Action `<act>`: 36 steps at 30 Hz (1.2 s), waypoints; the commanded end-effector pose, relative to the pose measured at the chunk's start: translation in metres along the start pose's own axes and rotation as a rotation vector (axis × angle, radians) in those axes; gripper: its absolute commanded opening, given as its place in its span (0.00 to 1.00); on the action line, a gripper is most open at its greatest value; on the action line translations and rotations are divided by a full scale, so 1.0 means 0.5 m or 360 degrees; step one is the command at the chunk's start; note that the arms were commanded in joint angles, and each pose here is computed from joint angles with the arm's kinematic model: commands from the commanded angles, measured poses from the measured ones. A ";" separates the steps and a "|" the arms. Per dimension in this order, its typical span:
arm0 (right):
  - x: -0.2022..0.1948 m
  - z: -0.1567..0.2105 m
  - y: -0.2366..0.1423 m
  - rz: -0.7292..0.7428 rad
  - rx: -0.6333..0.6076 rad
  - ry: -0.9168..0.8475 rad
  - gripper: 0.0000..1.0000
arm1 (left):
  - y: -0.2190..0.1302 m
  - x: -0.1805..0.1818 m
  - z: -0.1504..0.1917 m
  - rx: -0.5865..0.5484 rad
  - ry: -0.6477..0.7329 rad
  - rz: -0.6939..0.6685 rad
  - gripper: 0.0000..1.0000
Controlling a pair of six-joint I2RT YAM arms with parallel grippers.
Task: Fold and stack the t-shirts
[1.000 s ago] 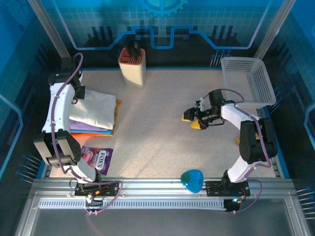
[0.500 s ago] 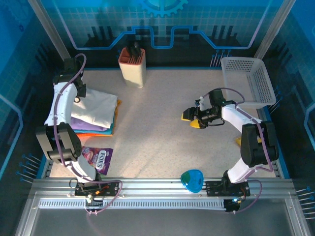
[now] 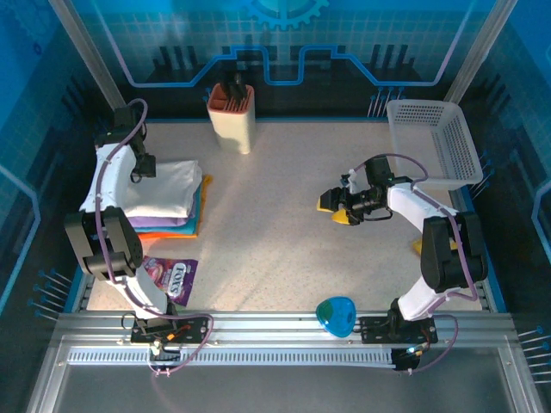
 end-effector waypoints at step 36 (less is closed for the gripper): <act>-0.031 -0.039 -0.201 0.1335 -0.0829 -0.0222 1.00 | -0.184 -0.176 0.145 -0.0852 -0.0139 0.0991 0.99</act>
Point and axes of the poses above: each hand's point on the last joint's axis, 136 mm out from that joint toward the fingers, its own y axis out along the fingers, its own x axis along the line the jaws close on, z = x × y, the point moved 7 cm from there along -y, back along the fingers, and after that the axes turned 3 degrees about -y, right-handed, at the moved point
